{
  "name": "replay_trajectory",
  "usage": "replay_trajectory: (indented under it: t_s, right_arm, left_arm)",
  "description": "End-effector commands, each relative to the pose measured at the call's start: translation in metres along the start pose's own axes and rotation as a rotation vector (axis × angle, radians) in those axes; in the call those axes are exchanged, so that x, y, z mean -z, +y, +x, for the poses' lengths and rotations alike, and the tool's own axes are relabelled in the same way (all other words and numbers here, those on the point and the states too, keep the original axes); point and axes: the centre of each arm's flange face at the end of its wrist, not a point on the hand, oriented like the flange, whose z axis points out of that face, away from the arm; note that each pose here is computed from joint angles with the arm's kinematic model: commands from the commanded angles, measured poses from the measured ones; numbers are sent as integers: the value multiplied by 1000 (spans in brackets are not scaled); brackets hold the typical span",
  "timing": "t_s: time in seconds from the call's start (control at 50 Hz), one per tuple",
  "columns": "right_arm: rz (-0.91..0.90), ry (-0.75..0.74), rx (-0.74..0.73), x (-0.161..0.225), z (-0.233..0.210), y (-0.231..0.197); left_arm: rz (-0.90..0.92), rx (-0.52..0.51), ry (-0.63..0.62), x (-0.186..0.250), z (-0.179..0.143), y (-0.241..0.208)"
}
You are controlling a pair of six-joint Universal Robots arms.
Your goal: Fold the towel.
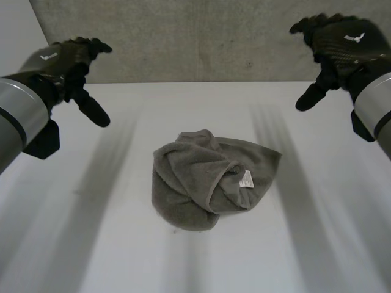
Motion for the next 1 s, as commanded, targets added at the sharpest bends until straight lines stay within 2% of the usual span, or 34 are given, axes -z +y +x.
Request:
replay_trajectory:
  t_s: [0.02,0.14,0.18,0.2,0.24,0.3,0.34,0.46,0.74,0.8,0.84,0.9,0.94,0.96,1.0]
  right_arm:
    - [-114,-50,103,-15,-10,34]
    - [-185,-74,176,-26,-14,60]
    - [-194,-75,182,-28,-14,63]
    - [-206,-73,185,-29,-14,68]
    - [-214,-72,184,-30,-13,71]
    - [-225,-66,184,-33,-11,75]
    - [-231,-52,183,-36,-5,78]
    - [-252,-43,179,-42,1,86]
    - [-300,-58,221,-45,1,102]
    - [-311,-62,228,-46,0,107]
    - [-317,-64,229,-46,0,109]
    - [-327,-68,228,-45,0,112]
    - [-328,-70,228,-45,-1,112]
    - [-331,-73,228,-45,-2,113]
    - [-336,-82,228,-44,-5,115]
  left_arm:
    - [-86,0,135,-14,14,31]
    - [-104,-4,216,-27,30,54]
    - [-98,-17,284,-34,53,69]
    - [-98,-17,285,-34,54,69]
    - [-82,-61,358,-40,82,83]
    - [-83,-101,393,-43,96,92]
    - [-89,-184,454,-46,120,110]
    - [-122,-289,544,-41,152,147]
    - [-121,-478,568,-56,161,180]
    - [-112,-517,543,-60,159,181]
    - [-106,-533,439,-69,148,175]
    - [-103,-535,370,-73,142,169]
    - [-93,-522,191,-84,118,151]
    - [-93,-522,190,-84,118,151]
    - [-76,-468,6,-91,88,131]
